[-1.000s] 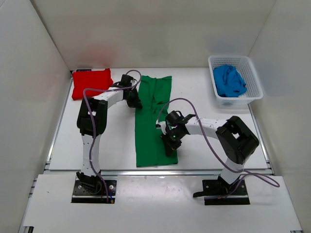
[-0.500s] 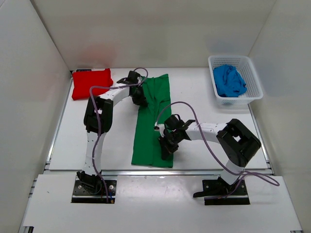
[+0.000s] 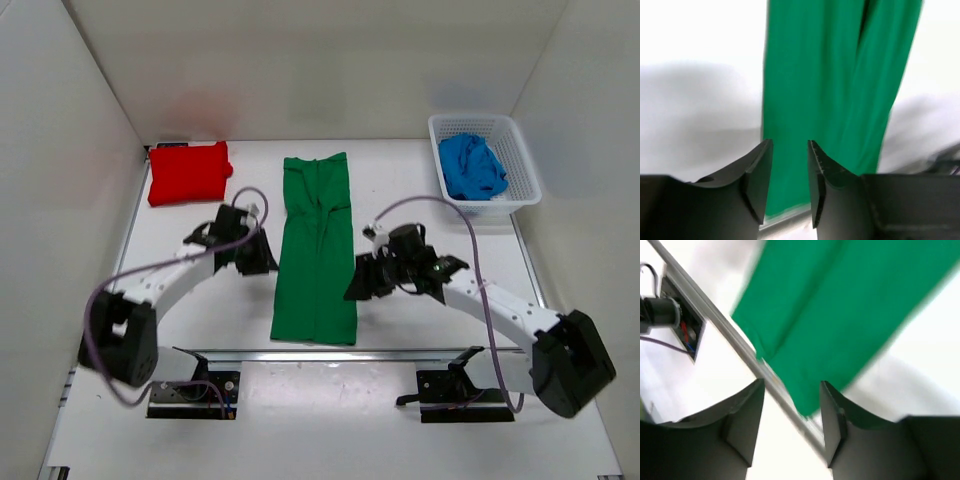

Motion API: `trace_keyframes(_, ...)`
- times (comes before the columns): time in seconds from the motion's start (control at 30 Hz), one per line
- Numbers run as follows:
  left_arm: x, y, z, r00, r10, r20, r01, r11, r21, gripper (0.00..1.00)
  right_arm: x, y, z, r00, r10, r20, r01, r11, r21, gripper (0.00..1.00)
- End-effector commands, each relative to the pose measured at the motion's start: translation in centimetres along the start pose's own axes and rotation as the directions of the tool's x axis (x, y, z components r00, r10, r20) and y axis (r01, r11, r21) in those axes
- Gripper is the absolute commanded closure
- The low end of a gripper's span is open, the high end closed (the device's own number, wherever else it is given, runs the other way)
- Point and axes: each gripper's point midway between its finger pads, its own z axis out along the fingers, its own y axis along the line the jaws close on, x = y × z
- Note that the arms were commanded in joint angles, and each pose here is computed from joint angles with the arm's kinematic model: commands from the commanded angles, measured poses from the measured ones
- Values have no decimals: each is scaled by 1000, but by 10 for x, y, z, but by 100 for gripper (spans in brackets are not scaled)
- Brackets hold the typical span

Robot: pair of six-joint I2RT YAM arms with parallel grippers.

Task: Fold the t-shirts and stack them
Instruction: Rotate the tshirt 90 degrees, then grab the bottom of the folded rectangular tshirt with both arms

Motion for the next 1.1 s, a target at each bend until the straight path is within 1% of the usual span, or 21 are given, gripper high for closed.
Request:
trace_keyframes(0.0, 61, 11, -13, 998, 66, -10, -66, 998, -12, 54, 64, -17, -2, 972, 233, -45, -229, 970, 78, 54)
trace_keyframes(0.03, 84, 23, -9, 998, 54, -44, -56, 998, -29, 50, 62, -11, -4, 965, 262, -3, -261, 964, 57, 53)
trace_keyframes(0.07, 100, 31, -11, 998, 35, -58, -36, 999, -27, 50, 78, -17, 0, 946, 323, -2, -323, 945, 58, 52)
trace_keyframes(0.1, 101, 32, -14, 999, 27, -31, -27, 1000, -6, 49, 93, -19, 0, 937, 348, 0, -348, 936, 50, 52)
trace_keyframes(0.13, 112, 39, -12, 999, 2, -43, -2, 1000, -7, 49, 92, -16, 0, 927, 374, 28, -374, 927, 26, 50)
trace_keyframes(0.17, 114, 45, -13, 1000, -19, -24, 18, 1000, -15, 50, 99, -20, 2, 910, 412, 37, -414, 910, 29, 51)
trace_keyframes(0.27, 118, 40, -13, 999, -41, 14, 41, 999, 10, 48, 108, -25, 3, 898, 436, 63, -439, 898, 36, 50)
trace_keyframes(0.3, 122, 41, -12, 999, -54, 7, 54, 999, 7, 47, 108, -26, 3, 891, 447, 74, -450, 892, 35, 51)
trace_keyframes(0.33, 122, 37, -10, 999, -44, 14, 44, 999, 16, 47, 110, -28, 4, 891, 449, 73, -452, 891, 41, 51)
trace_keyframes(0.47, 139, 39, -3, 998, -57, -30, 58, 998, 9, 47, 111, -33, 7, 882, 465, 77, -470, 881, 52, 53)
trace_keyframes(0.5, 142, 39, -2, 997, -69, -36, 70, 997, 12, 47, 101, -31, 8, 885, 455, 101, -461, 887, 35, 53)
trace_keyframes(0.53, 144, 39, -1, 997, -69, -38, 70, 997, 16, 47, 107, -30, 11, 887, 455, 77, -458, 888, 41, 54)
trace_keyframes(0.63, 150, 32, -1, 996, -72, -47, 74, 997, 37, 49, 101, -22, 18, 894, 443, 58, -445, 895, 22, 55)
trace_keyframes(0.67, 151, 31, -1, 997, -64, -49, 66, 997, 36, 50, 106, -21, 22, 896, 442, 37, -443, 896, 30, 55)
trace_keyframes(0.8, 160, 35, 1, 994, -62, -86, 64, 998, 21, 55, 95, -12, 32, 904, 428, 20, -428, 903, 16, 58)
trace_keyframes(0.83, 163, 34, 1, 994, -58, -91, 61, 998, 28, 58, 94, -12, 35, 903, 429, 7, -429, 903, 26, 58)
trace_keyframes(0.93, 171, 35, 1, 993, -57, -107, 62, 997, 36, 61, 101, -8, 41, 902, 430, -26, -429, 902, 40, 59)
trace_keyframes(0.97, 172, 34, 1, 993, -57, -106, 62, 997, 42, 69, 113, -9, 42, 896, 442, -49, -439, 897, 55, 60)
trace_keyframes(1.0, 174, 33, 1, 992, -53, -111, 59, 997, 53, 84, 113, -4, 43, 898, 437, -55, -435, 900, 42, 64)
trace_keyframes(1.03, 178, 36, 1, 991, -58, -124, 63, 997, 42, 97, 121, -4, 43, 892, 446, -71, -444, 895, 38, 79)
trace_keyframes(1.07, 181, 33, -1, 990, -44, -136, 52, 997, 53, 100, 128, -5, 42, 888, 451, -88, -449, 893, 41, 96)
